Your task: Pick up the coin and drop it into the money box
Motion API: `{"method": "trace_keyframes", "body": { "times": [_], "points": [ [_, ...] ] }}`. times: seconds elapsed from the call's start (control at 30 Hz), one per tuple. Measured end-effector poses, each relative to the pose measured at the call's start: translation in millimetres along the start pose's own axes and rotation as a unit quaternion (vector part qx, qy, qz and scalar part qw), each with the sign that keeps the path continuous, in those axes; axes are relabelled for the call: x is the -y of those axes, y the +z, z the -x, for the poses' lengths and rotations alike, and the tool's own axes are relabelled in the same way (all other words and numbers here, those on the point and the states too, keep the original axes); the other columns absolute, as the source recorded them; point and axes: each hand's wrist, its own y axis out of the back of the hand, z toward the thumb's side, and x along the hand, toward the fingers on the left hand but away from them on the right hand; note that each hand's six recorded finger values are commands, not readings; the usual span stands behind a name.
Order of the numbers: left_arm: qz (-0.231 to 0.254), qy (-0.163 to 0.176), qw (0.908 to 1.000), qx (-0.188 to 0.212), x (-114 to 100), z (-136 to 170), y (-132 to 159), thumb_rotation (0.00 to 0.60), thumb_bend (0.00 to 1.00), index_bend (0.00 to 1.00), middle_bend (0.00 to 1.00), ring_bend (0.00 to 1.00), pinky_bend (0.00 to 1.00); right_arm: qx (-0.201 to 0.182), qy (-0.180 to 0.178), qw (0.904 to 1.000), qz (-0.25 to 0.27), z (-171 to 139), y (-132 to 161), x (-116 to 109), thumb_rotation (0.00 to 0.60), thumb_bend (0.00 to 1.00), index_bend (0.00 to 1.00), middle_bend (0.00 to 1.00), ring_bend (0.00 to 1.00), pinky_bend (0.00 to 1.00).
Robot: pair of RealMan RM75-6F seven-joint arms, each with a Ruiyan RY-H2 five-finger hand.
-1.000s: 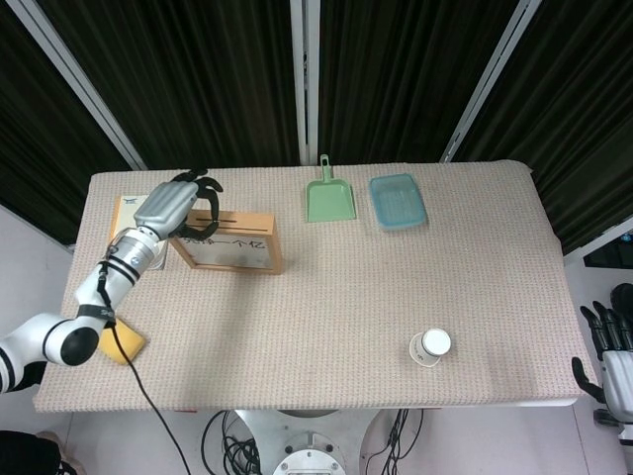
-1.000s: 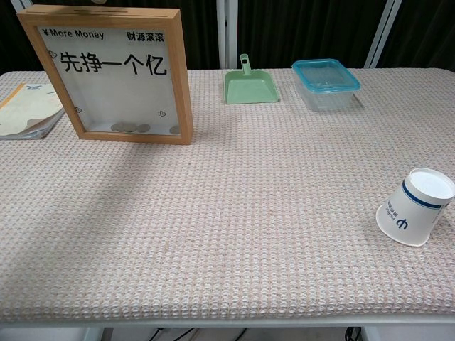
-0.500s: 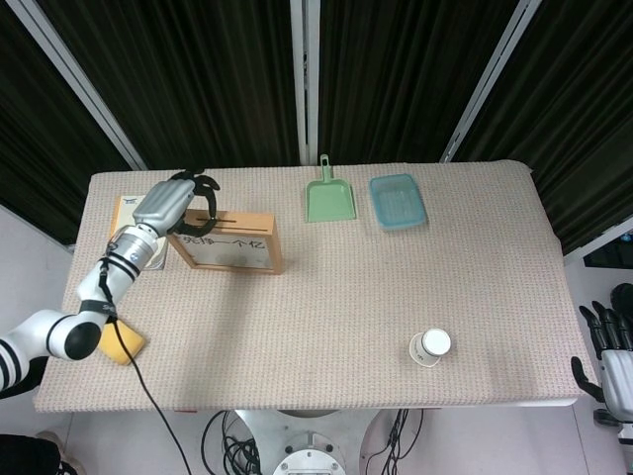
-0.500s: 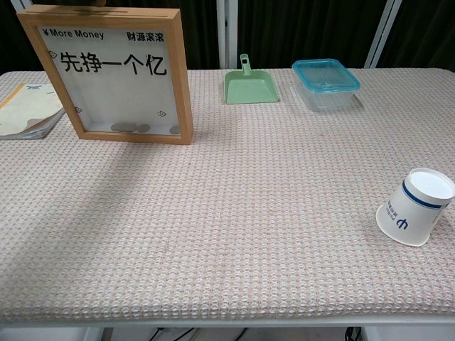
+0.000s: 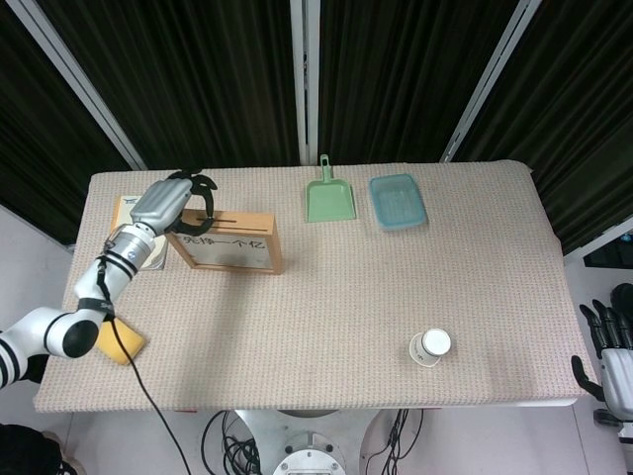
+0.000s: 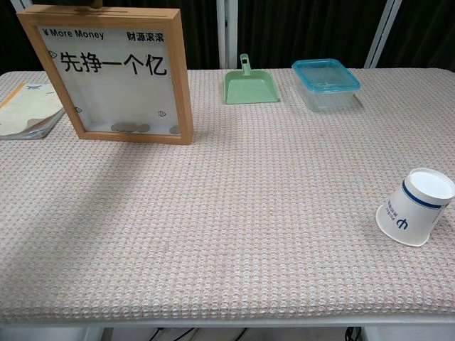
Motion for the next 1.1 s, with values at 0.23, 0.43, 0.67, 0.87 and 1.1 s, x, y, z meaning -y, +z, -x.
{"method": "trace_keyframes", "body": {
  "times": [0.23,0.43,0.67,0.87,1.1],
  "points": [
    [0.002,-0.007,1.0,-0.003,4.2,0.5,-3.3,0.6,0.43,0.62,0.23,0.05,0.11,0.005,0.004,1.0,-0.001,-0.5,-1.9,1.3,0.6,0.38,0.0,0.0,0.0,0.0],
    [0.0,-0.008,1.0,-0.002,6.0,-0.2,-3.3,0.6,0.43,0.49,0.23,0.05,0.11,0.003,0.007,1.0,-0.001,0.1,-0.3,2.4,0.6,0.38,0.0,0.0,0.0,0.0],
    [-0.002,-0.005,1.0,-0.001,7.1,0.8,-4.9,0.6,0.42,0.3,0.23,0.05,0.11,0.009,0.009,0.9999,-0.002,0.1,-3.3,3.0,0.6,0.42,0.0,0.0,0.0,0.0],
    [-0.002,0.011,0.9999,0.003,3.3,4.1,-3.4,0.6,0.28,0.27,0.23,0.05,0.12,0.008,0.009,0.9999,0.0,0.5,-3.0,3.7,0.6,0.42,0.0,0.0,0.0,0.0],
    [-0.038,0.076,0.996,0.029,-7.7,33.3,8.0,0.6,0.13,0.27,0.23,0.05,0.14,0.003,0.006,1.0,0.004,3.0,-0.3,2.1,0.6,0.42,0.0,0.0,0.0,0.0]
  ]
}}
